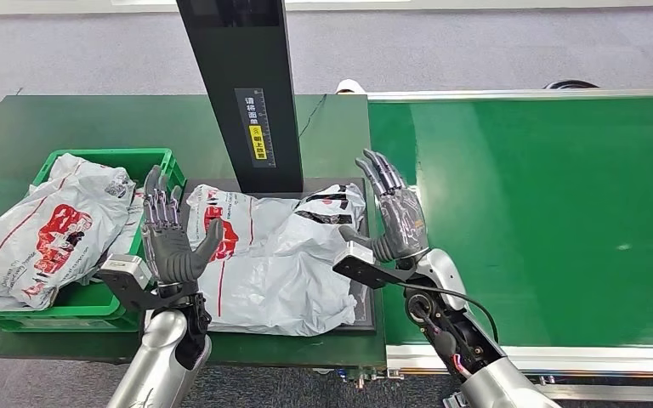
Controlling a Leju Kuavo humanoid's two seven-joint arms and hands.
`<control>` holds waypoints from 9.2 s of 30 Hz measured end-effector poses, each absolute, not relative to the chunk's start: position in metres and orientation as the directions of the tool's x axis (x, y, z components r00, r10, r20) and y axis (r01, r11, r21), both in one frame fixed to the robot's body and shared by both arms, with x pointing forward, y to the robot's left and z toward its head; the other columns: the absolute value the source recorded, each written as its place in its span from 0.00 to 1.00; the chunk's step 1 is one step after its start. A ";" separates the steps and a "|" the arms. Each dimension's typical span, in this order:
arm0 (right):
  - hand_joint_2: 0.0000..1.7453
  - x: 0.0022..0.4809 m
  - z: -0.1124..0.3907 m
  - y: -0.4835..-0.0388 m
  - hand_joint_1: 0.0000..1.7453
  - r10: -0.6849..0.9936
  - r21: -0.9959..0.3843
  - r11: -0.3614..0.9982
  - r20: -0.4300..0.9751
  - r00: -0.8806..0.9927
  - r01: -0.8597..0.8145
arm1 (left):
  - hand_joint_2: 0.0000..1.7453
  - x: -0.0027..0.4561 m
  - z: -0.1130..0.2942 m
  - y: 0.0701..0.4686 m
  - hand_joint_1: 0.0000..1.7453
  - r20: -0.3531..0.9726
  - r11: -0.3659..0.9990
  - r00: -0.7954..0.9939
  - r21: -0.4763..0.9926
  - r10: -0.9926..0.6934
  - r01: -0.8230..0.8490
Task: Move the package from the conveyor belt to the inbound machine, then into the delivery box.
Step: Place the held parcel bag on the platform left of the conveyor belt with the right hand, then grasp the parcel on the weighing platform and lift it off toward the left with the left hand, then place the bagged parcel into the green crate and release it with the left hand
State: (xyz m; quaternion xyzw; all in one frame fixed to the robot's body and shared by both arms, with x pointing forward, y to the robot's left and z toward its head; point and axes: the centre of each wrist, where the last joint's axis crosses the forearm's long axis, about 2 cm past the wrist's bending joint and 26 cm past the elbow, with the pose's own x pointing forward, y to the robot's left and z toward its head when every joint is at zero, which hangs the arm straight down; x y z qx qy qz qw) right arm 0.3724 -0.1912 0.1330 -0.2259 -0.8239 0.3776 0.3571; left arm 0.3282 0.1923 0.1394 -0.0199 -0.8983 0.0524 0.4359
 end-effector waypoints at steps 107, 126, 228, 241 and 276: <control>1.00 0.288 0.111 -0.263 0.00 -0.011 -0.083 0.980 0.886 -0.463 -0.181 | 1.00 0.299 0.189 0.191 1.00 -0.007 0.583 -0.691 0.531 -0.722 -0.615; 1.00 0.253 0.104 -0.286 0.00 0.050 -0.102 0.991 0.887 -0.459 -0.091 | 1.00 0.368 0.204 0.292 1.00 0.100 0.127 -0.079 0.739 -0.992 -0.661; 1.00 0.276 0.102 -0.270 0.00 0.090 -0.184 0.962 0.910 -0.405 -0.200 | 0.25 0.377 0.139 0.375 0.00 0.466 0.431 0.078 0.861 -0.881 -0.271; 1.00 0.270 0.099 -0.270 0.00 0.090 -0.182 0.963 0.912 -0.401 -0.199 | 1.00 0.334 0.154 0.317 0.00 0.557 0.576 -0.190 0.683 -0.808 -0.449; 1.00 0.287 0.112 -0.232 0.00 -0.144 0.001 0.947 0.896 -0.420 -0.322 | 1.00 0.282 0.129 0.181 0.00 0.860 0.901 -0.412 -0.112 0.299 0.419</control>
